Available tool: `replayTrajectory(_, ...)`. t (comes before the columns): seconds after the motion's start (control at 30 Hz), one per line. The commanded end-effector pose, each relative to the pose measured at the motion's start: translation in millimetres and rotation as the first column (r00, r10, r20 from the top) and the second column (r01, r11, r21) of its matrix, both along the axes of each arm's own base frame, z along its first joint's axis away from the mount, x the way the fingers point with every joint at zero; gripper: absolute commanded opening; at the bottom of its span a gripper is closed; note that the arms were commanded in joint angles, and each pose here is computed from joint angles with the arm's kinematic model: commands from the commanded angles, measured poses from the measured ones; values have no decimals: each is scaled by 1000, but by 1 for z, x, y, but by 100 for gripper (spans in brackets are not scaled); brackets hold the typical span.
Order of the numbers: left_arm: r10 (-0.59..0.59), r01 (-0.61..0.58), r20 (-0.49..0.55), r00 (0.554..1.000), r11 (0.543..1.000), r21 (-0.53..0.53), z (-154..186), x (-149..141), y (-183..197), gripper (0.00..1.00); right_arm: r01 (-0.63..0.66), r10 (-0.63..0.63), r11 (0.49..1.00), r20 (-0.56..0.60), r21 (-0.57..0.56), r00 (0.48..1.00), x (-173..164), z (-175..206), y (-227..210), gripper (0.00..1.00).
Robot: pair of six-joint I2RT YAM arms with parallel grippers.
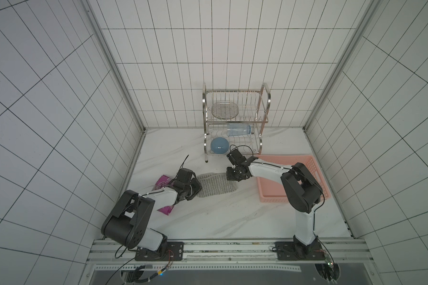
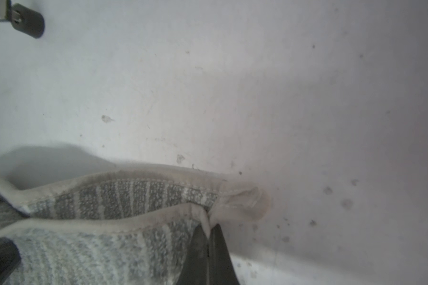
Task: Fold the square dishcloth
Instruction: Fold the cleaning item at the center of the board.
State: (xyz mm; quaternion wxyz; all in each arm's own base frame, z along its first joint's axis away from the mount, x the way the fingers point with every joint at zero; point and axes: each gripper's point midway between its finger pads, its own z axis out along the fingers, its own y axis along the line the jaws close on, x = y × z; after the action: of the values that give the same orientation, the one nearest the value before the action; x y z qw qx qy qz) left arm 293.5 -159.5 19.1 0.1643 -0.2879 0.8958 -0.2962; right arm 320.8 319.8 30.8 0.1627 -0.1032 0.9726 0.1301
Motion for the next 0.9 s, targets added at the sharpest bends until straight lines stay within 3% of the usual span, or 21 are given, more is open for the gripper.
replayTrajectory(0.0,-5,10,-76,997,998,60,-19,-13,8,0,26,-20,996,78,-88,997,0,27,-19,0)
replayTrajectory(0.37,-94,94,-34,995,996,8,-4,-7,-32,0,48,-20,983,158,-176,987,-5,69,-28,0)
replayTrajectory(0.57,-104,107,33,994,988,-110,17,1,-52,0,24,12,964,131,-266,991,-13,68,-21,0)
replayTrajectory(0.87,-112,115,28,993,983,-145,16,3,-53,0,-44,74,965,108,-258,991,-22,71,15,0)
